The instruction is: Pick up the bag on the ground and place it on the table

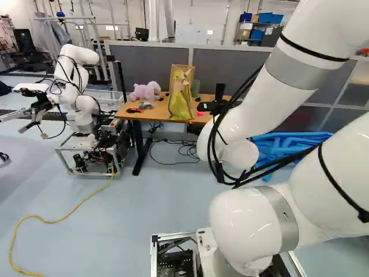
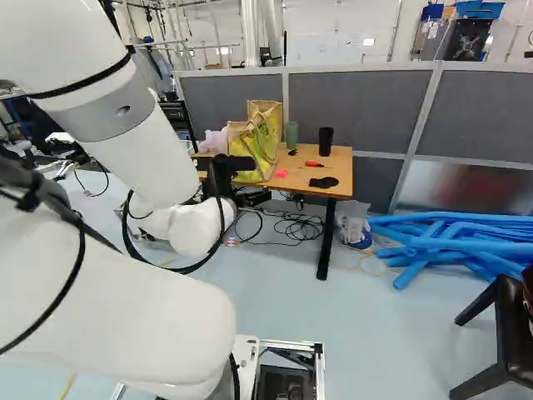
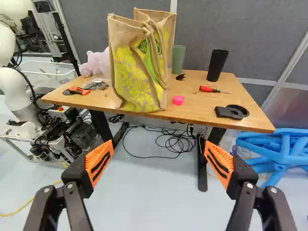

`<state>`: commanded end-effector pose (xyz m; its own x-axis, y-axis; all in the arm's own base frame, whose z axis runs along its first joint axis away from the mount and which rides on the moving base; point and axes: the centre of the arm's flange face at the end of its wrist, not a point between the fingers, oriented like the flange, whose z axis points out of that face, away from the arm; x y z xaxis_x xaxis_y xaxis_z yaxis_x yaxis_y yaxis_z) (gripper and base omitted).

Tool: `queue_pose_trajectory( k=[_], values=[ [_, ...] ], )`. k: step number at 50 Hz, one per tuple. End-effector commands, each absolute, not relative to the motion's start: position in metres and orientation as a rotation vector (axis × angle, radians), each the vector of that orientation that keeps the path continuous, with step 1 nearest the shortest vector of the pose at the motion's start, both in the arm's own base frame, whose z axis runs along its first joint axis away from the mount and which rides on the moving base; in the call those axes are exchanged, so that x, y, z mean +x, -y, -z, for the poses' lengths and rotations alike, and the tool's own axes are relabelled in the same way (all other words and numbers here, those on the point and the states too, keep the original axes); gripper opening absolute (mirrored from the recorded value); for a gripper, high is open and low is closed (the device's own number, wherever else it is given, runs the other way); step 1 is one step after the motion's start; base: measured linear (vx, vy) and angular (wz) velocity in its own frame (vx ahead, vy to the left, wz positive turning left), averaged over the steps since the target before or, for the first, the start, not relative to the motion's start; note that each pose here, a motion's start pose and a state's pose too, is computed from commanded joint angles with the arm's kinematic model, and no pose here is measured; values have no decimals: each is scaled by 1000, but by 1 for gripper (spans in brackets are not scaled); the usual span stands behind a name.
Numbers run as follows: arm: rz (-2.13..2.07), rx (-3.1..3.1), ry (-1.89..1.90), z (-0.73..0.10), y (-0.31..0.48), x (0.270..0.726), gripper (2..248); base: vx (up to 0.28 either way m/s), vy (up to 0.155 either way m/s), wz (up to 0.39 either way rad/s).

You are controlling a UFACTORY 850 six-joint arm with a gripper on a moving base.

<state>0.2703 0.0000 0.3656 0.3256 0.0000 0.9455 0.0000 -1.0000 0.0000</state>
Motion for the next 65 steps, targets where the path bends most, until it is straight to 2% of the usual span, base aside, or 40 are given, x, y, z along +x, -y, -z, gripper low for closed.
queue_pose_trajectory(
  k=[65],
  values=[
    [-1824,2558,0,-366,0,270,247,0,0,0]
  ],
)
